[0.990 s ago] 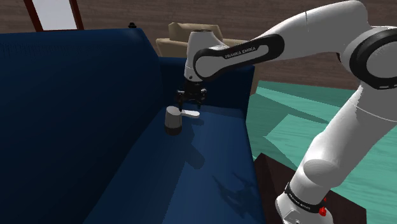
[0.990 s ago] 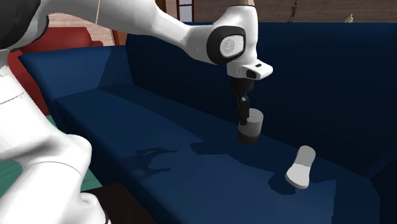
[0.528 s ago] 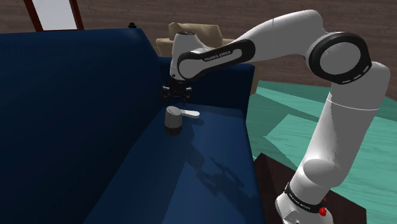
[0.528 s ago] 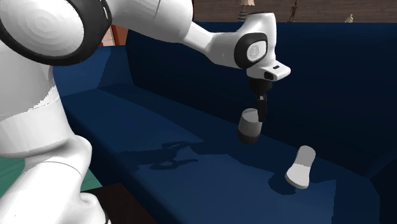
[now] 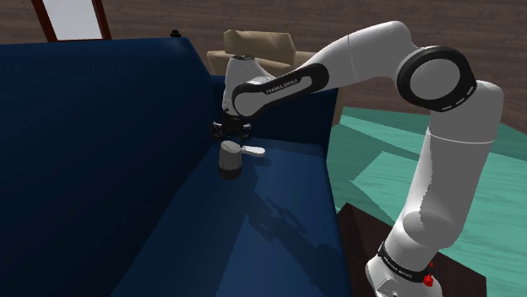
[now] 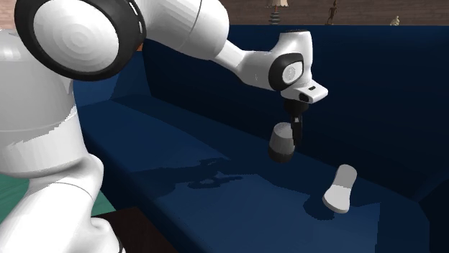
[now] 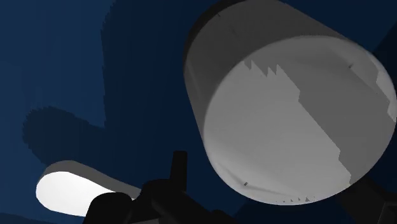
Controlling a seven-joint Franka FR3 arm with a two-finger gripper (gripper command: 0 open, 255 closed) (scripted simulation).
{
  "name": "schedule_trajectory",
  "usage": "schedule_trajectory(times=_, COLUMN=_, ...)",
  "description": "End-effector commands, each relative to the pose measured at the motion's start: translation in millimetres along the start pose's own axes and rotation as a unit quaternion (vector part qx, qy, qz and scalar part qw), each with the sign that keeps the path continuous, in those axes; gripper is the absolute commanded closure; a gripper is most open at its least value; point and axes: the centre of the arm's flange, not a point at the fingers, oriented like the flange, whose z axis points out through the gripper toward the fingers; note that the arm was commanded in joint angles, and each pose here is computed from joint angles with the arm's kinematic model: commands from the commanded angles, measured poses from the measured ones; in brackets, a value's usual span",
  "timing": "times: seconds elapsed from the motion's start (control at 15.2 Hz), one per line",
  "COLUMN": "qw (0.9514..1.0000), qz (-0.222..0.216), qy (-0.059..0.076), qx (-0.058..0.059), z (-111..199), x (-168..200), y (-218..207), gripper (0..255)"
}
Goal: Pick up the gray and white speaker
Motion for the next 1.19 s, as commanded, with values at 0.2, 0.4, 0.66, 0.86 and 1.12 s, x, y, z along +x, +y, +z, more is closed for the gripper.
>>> schedule_trajectory(times=0.2, qw=1.0, qz=0.0, qy=0.0, qx=0.0, z=8, x=0, y=1, gripper=255)
schedule_trajectory(times=0.4, qw=1.0, qz=0.0, qy=0.0, qx=0.0, z=9, x=-1, y=1, gripper=255)
schedule_trajectory(times=0.66, qw=1.0, qz=0.0, qy=0.0, qx=0.0, z=9, x=0, y=1, gripper=255)
schedule_trajectory(times=0.86, qw=1.0, qz=0.0, qy=0.0, qx=0.0, z=-3, x=1, y=0, gripper=255)
schedule_trajectory(times=1.12, qw=1.0, qz=0.0, qy=0.0, qx=0.0, z=-23, x=5, y=-3, gripper=255)
